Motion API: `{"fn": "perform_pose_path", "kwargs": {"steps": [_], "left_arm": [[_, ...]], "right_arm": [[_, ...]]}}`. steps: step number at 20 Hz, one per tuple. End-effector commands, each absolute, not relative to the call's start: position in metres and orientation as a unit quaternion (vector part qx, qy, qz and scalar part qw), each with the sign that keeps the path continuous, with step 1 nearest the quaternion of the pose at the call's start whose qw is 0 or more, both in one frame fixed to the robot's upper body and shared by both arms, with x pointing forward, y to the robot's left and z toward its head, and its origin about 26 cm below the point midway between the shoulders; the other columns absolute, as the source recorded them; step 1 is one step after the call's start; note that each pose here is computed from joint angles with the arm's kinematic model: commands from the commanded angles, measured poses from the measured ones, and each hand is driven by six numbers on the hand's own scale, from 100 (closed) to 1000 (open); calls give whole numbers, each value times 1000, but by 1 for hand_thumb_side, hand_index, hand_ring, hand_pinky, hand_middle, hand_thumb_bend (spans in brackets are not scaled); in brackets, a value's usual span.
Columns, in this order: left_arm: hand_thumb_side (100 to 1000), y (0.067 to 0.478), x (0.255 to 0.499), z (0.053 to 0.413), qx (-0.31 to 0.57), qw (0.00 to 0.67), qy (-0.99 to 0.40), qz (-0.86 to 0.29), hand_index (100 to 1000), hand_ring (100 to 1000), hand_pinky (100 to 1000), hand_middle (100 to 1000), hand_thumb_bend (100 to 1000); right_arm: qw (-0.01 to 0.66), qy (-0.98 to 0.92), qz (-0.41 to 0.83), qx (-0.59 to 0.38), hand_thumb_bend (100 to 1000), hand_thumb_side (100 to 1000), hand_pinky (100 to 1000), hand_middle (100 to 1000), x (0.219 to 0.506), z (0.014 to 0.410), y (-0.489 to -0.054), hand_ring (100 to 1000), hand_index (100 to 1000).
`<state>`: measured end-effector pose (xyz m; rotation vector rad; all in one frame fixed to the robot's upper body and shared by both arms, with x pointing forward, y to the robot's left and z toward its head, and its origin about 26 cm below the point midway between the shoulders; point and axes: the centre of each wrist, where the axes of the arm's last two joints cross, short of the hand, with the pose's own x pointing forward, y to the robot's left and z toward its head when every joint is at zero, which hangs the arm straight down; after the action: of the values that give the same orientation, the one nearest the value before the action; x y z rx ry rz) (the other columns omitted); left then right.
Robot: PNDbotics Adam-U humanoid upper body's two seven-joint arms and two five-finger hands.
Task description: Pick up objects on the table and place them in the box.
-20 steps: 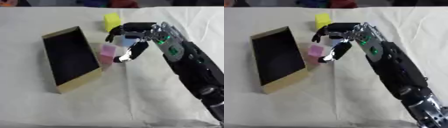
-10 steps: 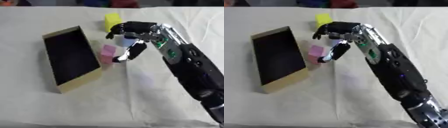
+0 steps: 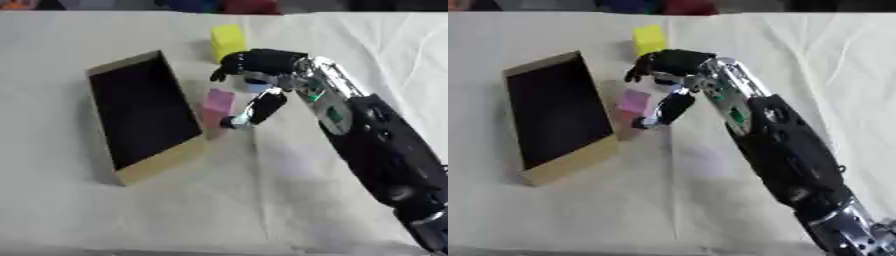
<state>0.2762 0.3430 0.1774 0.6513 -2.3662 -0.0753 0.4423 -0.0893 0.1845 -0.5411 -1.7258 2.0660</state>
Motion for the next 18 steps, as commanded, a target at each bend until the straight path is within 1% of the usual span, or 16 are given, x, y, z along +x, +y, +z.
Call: {"fn": "perform_pose_path", "kwargs": {"steps": [1, 8, 14, 16, 18], "left_arm": [[739, 342, 276, 187, 251, 321, -912, -41, 819, 655, 649, 749, 100], [741, 341, 276, 187, 250, 322, -912, -43, 819, 655, 649, 750, 100], [742, 341, 276, 187, 250, 322, -912, -44, 819, 655, 649, 751, 100], [743, 341, 276, 187, 250, 321, -912, -44, 819, 655, 649, 751, 100], [744, 340, 276, 186, 249, 322, -912, -45, 819, 655, 649, 751, 100]], "right_arm": [[199, -624, 724, -216, 463, 655, 880, 757, 444, 191, -92, 976, 903], [204, -629, 708, -247, 447, 666, 880, 760, 447, 189, -96, 979, 905], [213, -624, 709, -249, 432, 690, 877, 738, 448, 183, -96, 976, 897], [213, -621, 713, -246, 423, 701, 874, 693, 447, 181, -95, 974, 878], [213, -618, 718, -241, 418, 703, 872, 670, 447, 180, -94, 972, 869]]}}
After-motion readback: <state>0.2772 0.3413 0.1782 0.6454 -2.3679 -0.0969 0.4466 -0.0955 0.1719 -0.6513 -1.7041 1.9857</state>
